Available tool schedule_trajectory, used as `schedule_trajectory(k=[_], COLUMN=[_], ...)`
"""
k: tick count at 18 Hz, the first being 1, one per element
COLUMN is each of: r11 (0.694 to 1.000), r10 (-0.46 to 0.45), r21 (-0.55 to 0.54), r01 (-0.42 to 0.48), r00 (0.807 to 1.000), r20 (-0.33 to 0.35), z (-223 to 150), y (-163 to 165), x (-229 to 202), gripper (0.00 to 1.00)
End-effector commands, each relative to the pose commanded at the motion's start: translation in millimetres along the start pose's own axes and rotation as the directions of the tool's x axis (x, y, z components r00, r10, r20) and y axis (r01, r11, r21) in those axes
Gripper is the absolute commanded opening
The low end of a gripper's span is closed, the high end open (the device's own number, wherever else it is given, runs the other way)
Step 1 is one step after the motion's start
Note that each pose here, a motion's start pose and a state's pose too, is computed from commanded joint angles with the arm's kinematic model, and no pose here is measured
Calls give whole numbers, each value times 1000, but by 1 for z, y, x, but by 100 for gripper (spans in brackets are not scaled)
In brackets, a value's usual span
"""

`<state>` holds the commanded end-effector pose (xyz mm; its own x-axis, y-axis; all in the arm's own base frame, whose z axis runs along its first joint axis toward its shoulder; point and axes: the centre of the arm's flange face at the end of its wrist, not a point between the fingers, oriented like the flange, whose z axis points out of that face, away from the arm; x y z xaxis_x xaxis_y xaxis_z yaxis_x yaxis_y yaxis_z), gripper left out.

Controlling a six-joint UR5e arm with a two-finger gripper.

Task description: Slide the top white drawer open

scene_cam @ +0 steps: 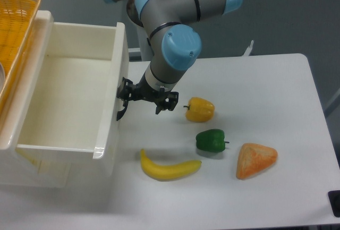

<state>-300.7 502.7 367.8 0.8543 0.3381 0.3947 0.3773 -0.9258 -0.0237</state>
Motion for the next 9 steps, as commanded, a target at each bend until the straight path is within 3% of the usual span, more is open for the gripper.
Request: schedule_trajectory(k=[9], r11=[999], r10=[-2], r21=[49], r01=[0], r00=[999], r20=[33], z=[-27], y=[-1], x=[-13], gripper=[100])
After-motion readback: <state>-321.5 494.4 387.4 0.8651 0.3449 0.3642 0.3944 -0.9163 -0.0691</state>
